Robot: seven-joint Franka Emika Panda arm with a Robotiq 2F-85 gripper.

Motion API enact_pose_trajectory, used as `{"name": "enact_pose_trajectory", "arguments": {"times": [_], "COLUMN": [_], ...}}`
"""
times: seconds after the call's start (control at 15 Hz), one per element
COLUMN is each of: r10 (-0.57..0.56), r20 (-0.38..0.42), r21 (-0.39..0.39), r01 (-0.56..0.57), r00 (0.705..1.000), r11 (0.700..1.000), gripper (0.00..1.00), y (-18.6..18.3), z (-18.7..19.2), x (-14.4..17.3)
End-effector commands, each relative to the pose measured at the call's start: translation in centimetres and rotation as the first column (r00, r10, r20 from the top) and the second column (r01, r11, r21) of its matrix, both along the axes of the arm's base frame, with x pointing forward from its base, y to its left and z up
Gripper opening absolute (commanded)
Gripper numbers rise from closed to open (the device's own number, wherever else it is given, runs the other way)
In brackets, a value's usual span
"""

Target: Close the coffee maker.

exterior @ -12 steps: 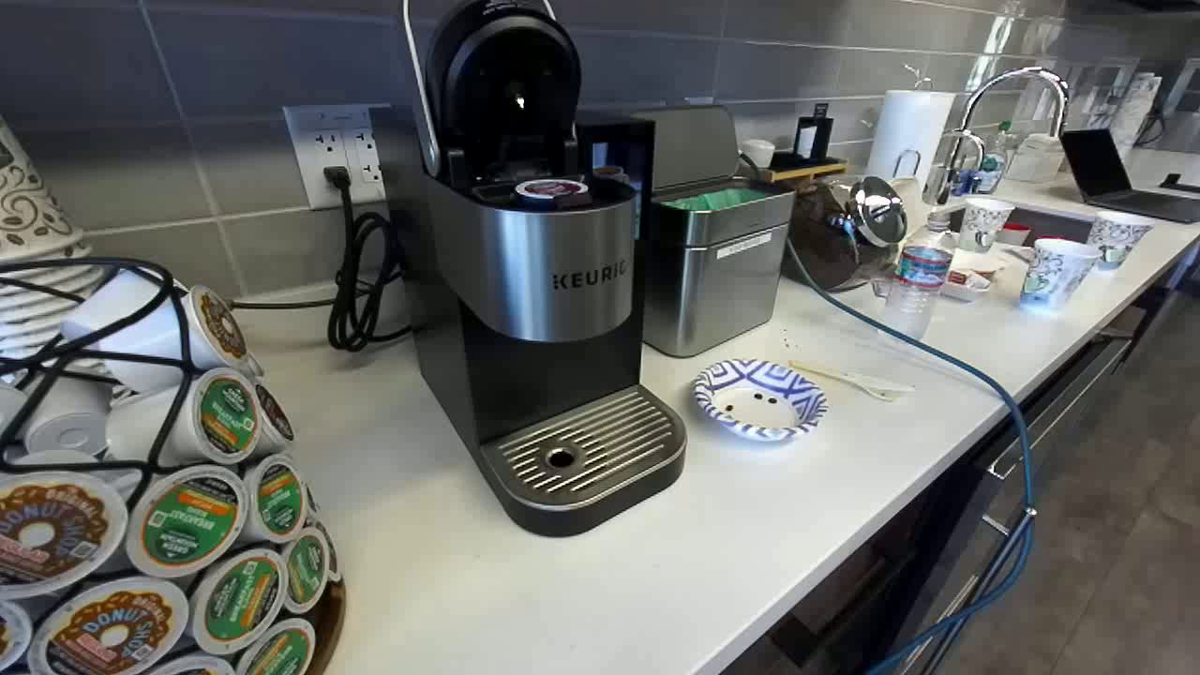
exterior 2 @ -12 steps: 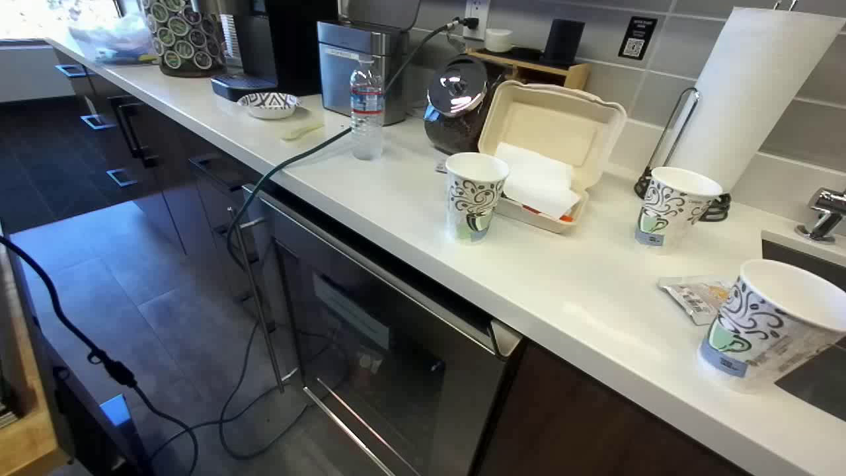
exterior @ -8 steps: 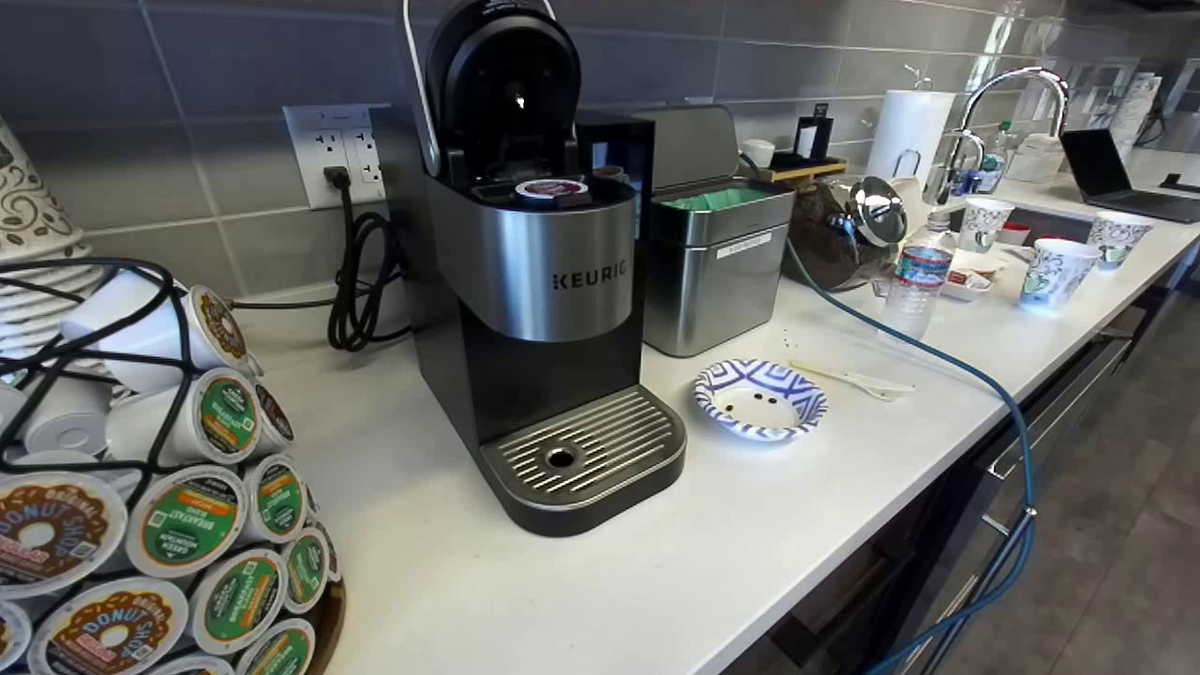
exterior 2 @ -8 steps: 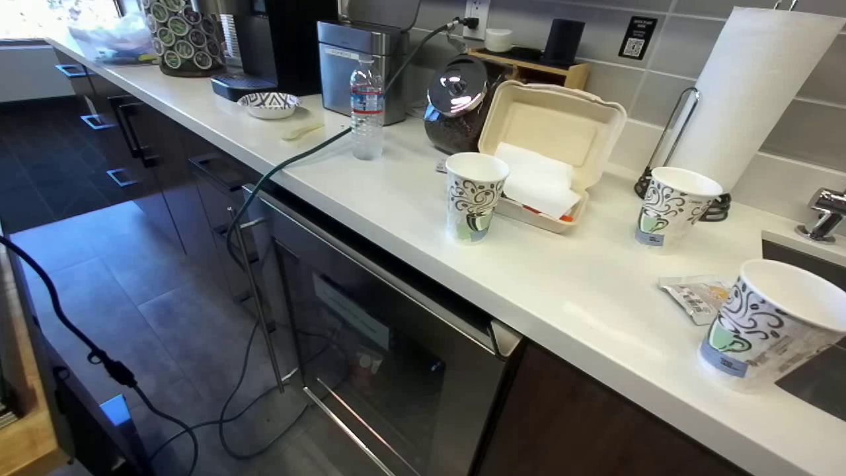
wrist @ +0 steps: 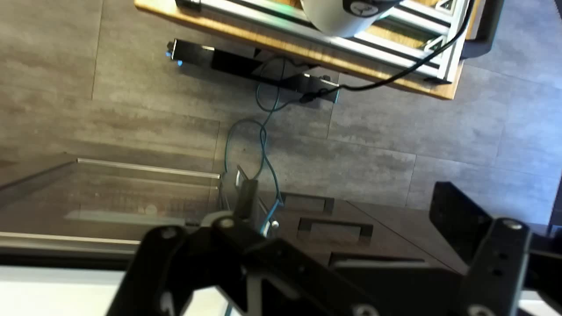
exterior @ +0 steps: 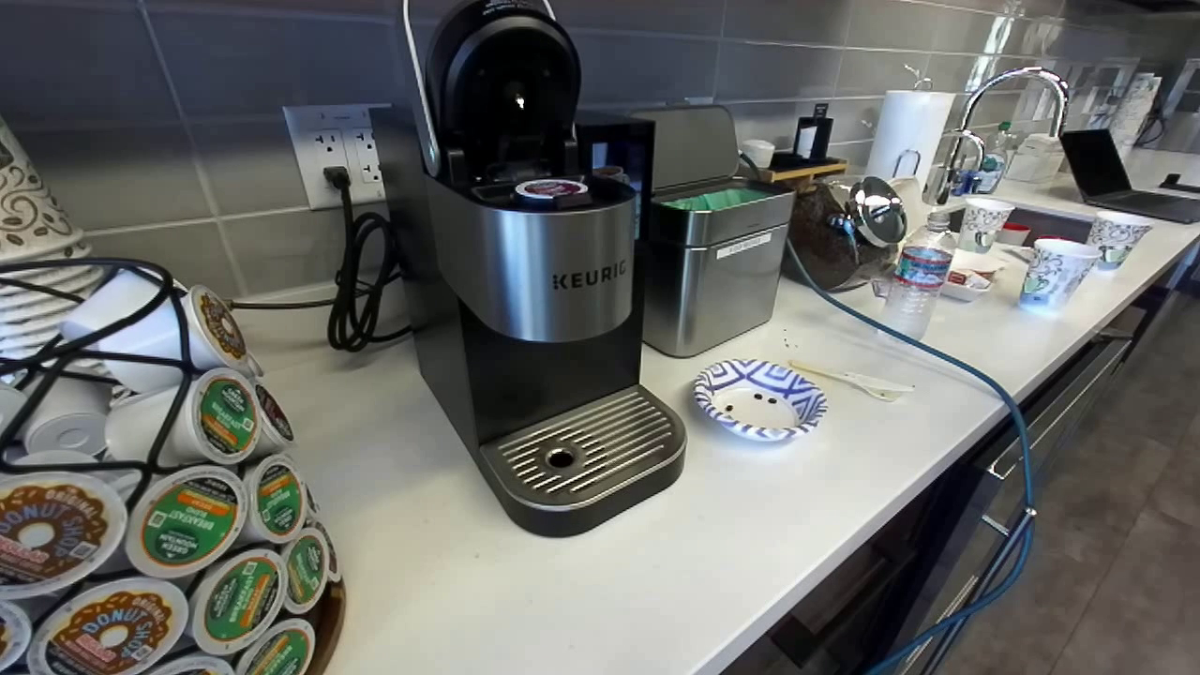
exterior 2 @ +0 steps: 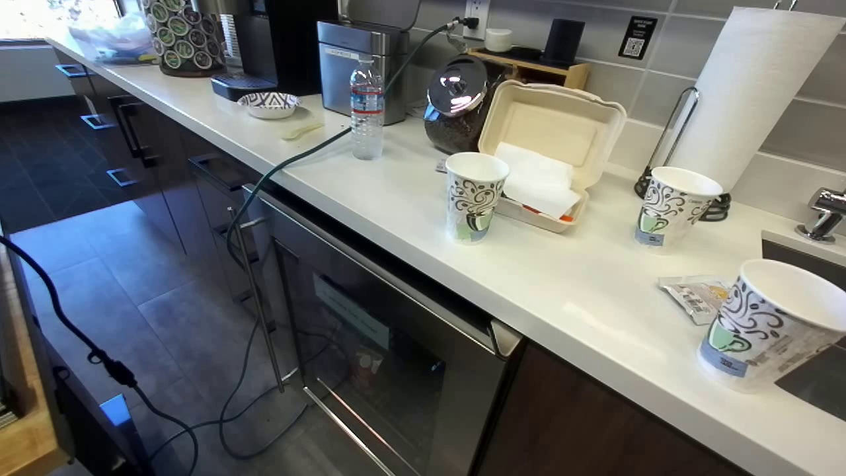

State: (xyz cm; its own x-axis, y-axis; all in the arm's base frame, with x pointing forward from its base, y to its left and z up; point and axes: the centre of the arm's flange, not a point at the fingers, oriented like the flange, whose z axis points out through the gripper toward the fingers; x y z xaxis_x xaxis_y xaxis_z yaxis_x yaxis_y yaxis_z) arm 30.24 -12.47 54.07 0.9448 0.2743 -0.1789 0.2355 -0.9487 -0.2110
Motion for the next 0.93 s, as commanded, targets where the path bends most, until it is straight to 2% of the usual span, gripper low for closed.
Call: {"name": "enact_pose_trajectory", "arguments": {"times": [0.0, 0.2, 0.4, 0.67, 0.73, 0.87], "r10": [0.105, 0.2, 0.289, 0.405, 0.36, 0.371], "r20": [0.163, 0.301, 0.437, 0.535, 0.513, 0.512], "r21": [0.034, 0.042, 0.042, 0.076, 0.043, 0.041], "r01": [-0.112, -0.223, -0.34, -0.52, -0.442, -0.454], "r00": [0.981, 0.932, 0.852, 0.741, 0.779, 0.775], "r11": [0.993, 0.974, 0.939, 0.851, 0.896, 0.89], "gripper": [1.0, 1.0, 1.0, 1.0, 1.0, 1.0], "y": [4.2, 8.9, 13.7, 18.6, 17.7, 18.3], "z": [2.5, 5.8, 9.3, 12.4, 11.3, 11.4], "x": [3.0, 6.7, 9.7, 13.3, 10.3, 11.1]}}
